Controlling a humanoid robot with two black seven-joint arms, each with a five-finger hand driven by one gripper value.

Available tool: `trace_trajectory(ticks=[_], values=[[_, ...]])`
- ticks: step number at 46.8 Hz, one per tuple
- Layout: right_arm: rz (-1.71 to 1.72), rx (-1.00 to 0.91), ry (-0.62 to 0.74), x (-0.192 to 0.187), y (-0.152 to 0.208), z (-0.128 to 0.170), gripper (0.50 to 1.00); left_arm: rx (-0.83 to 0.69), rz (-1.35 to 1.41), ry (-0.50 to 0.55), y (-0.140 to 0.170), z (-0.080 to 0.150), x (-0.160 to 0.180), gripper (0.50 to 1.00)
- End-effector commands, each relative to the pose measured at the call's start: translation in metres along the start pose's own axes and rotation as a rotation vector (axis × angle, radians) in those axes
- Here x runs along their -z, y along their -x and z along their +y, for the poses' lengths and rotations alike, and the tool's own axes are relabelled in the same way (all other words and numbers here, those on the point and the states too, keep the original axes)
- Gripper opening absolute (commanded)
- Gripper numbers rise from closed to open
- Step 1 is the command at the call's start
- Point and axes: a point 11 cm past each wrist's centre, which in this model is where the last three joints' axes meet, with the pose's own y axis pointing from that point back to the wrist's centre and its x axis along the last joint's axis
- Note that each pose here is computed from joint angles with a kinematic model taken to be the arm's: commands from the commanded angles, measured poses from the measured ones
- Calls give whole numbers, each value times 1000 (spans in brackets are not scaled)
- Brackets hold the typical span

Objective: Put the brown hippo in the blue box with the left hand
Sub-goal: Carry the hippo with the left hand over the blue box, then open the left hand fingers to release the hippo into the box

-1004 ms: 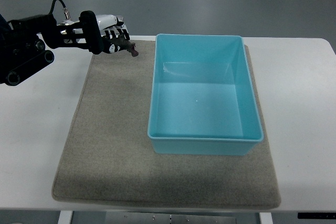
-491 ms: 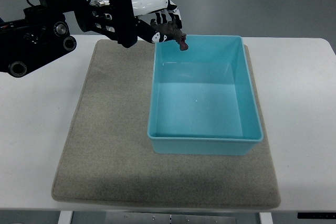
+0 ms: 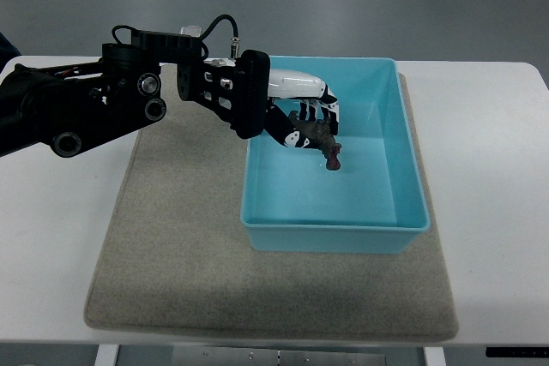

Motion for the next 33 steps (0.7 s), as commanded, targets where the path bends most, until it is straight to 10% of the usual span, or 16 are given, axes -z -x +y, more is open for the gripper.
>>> trace_trajectory(ticks=[1,23,33], values=[[0,0,0,0,0,0,936,41,-6,-2,14,-7,0,500],[0,0,0,0,0,0,936,110,2,-4,59,-29,3,500],[0,0,0,0,0,0,936,92,13,-3,59,-29,4,720]])
